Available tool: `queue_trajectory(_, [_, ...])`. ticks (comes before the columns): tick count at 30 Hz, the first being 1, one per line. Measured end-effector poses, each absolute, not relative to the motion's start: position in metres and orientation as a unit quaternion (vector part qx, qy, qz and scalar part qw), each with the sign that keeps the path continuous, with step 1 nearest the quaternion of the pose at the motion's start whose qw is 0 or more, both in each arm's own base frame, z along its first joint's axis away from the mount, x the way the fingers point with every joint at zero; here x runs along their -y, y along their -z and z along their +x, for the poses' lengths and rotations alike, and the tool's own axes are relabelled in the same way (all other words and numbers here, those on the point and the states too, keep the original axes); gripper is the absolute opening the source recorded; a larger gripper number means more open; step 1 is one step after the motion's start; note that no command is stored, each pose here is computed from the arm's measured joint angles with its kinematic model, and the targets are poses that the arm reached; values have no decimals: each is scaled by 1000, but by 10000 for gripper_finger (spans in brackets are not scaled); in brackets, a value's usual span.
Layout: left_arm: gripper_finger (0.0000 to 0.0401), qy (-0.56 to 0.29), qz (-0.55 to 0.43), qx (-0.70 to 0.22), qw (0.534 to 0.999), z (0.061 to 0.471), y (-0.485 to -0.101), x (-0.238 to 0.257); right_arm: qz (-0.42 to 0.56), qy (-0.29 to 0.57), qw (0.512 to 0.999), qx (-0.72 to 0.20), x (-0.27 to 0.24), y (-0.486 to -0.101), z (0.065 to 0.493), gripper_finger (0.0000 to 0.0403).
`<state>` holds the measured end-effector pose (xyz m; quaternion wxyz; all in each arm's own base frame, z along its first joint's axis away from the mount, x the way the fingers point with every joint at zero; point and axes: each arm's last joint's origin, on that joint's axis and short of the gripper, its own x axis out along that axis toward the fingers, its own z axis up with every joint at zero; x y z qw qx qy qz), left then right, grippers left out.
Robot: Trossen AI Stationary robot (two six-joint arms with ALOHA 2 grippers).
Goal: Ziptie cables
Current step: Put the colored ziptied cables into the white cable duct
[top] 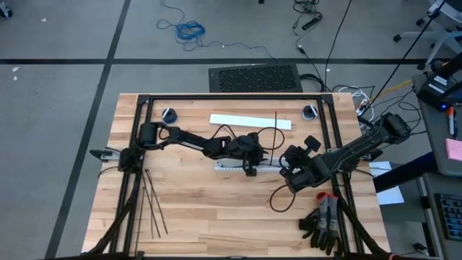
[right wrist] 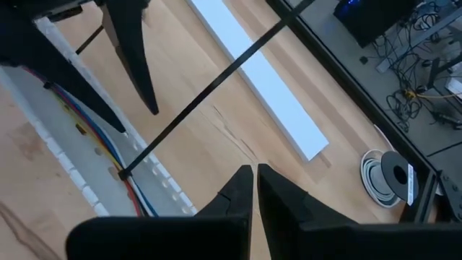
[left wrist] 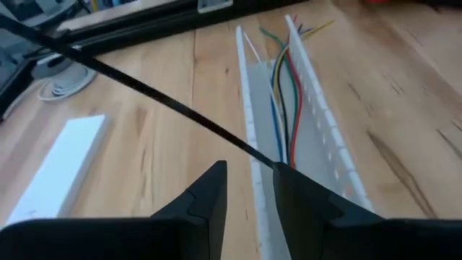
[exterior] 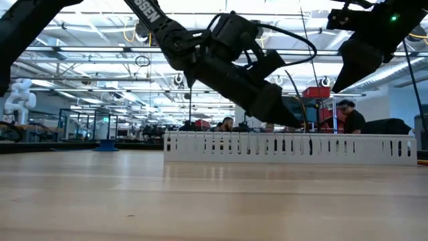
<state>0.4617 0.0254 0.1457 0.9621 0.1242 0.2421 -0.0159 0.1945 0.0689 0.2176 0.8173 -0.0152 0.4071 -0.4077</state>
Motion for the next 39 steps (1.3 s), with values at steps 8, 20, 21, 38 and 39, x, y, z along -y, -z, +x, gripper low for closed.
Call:
queue_trajectory(8, [111,16,121,-240,963,462,-146,-24,-13,407,818,-406,-69,-218,195,15])
queue_trajectory(20, [111,24,94,-225,970,467,-132,-21,-9,406,819,-406,-69,-217,195,15])
queue_trajectory(21, [111,24,94,-227,969,467,-130,-22,-8,405,819,-407,-69,-217,195,15])
queue_trajectory(38, [12,-7,102,-301,948,462,-110,-30,4,392,831,-395,-72,-218,201,15])
queue_trajectory(39, [12,-3,110,-316,943,460,-110,-29,4,388,837,-387,-73,-218,203,15])
